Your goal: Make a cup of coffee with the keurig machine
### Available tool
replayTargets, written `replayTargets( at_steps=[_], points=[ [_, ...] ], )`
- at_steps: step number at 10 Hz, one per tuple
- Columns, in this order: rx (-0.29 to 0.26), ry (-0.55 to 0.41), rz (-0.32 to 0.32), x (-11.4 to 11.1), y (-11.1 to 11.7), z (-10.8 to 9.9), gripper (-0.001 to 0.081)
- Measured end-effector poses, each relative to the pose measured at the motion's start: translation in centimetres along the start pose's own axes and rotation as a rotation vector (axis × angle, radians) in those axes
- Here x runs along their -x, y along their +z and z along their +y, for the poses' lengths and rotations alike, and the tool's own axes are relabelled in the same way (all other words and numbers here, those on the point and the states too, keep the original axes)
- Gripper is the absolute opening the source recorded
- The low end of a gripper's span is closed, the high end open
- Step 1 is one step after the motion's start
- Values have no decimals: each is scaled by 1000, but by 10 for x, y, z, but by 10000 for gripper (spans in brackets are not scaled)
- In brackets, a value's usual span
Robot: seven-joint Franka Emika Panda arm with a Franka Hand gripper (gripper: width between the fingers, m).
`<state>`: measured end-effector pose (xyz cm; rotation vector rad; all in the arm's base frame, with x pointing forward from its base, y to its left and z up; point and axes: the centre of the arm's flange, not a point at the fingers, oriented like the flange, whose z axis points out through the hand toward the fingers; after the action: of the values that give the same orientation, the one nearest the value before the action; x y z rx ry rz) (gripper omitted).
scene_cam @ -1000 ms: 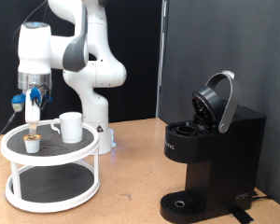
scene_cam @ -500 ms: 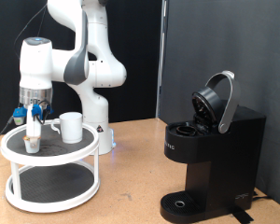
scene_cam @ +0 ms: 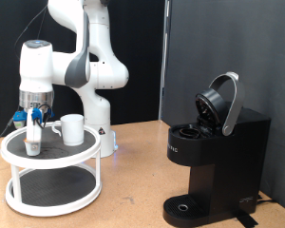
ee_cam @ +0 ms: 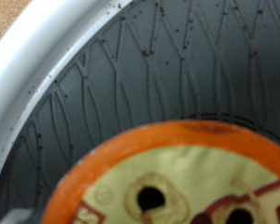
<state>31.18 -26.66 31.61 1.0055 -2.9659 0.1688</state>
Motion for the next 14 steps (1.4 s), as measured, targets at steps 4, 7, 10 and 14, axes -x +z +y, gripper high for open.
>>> replayTargets(
  at_steps=[4, 7, 10, 14],
  points=[
    [57, 22, -21, -1, -11, -2, 337],
    [143, 21, -71, -2, -52, -7, 337],
    [178, 28, -90, -4, -74, -7, 339],
    [297, 89, -286, 32, -89, 0, 339]
  ],
)
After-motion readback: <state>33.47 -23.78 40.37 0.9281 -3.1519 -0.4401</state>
